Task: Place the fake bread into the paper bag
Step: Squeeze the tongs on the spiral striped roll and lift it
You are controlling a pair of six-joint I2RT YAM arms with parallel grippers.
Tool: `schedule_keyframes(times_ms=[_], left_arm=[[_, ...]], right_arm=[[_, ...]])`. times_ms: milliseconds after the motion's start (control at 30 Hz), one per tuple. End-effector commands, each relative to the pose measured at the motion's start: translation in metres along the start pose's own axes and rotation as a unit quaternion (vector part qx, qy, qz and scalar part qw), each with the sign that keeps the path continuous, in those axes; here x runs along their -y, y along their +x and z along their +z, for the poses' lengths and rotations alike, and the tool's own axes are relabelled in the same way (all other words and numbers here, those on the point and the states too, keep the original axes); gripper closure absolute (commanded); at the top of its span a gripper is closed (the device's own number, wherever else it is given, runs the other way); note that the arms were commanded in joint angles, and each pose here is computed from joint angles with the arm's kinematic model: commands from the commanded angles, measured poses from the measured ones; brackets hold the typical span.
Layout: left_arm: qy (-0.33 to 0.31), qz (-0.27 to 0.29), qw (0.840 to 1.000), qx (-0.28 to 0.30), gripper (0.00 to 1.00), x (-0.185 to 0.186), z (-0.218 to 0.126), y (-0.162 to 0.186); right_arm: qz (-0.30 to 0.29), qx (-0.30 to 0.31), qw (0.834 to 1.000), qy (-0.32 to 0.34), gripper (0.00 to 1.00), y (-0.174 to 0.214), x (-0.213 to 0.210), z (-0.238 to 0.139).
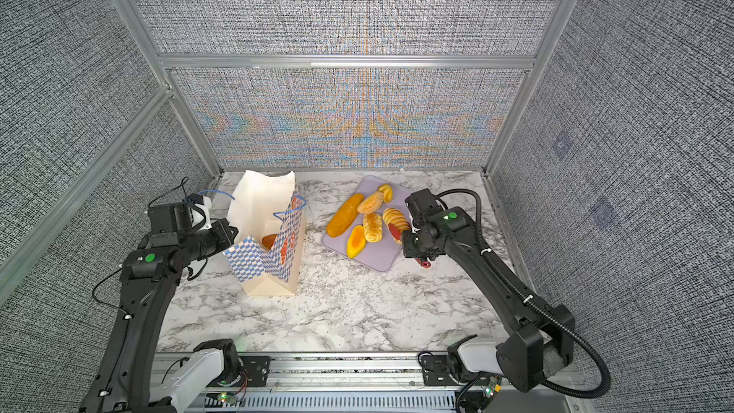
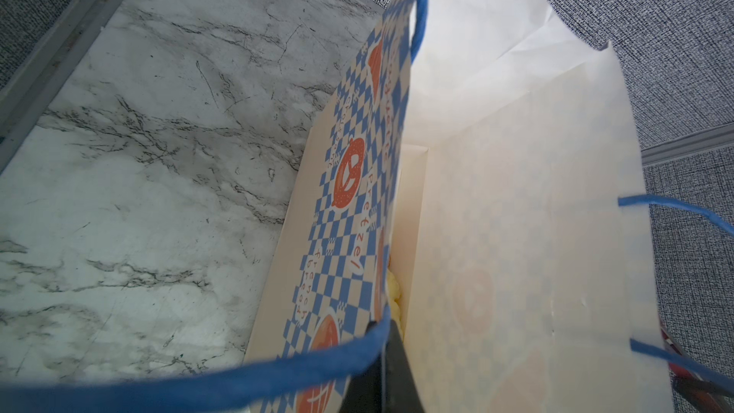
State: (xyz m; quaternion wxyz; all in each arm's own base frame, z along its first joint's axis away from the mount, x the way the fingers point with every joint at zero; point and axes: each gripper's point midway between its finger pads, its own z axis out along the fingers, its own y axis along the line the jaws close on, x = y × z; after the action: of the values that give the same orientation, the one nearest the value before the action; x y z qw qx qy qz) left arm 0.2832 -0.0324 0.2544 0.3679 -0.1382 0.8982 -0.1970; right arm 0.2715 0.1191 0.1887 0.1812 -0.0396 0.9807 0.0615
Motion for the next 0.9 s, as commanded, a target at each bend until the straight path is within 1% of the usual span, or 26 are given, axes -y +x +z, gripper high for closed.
schedule_keyframes(times_ms=[0,433,867], left_arm=[[-0.001,0.006,1.0,0.005,0.96,0.0,-0.002,-0.002],[-0.003,0.004,1.0,0.007,0.96,-0.001,-0.003,-0.001],[-0.004,0.004,1.0,0.008,0.96,-0.002,-0.002,-0.001]], right_arm=[[-0.001,0.021,0.999,-0.025,0.55,-0.011,-0.009,-0.009],[-0.006,0.052,0.989,-0.136,0.56,-0.028,-0.05,-0.031],[-0.006,0.095,0.966,-0.241,0.55,-0.053,-0.087,-0.076]])
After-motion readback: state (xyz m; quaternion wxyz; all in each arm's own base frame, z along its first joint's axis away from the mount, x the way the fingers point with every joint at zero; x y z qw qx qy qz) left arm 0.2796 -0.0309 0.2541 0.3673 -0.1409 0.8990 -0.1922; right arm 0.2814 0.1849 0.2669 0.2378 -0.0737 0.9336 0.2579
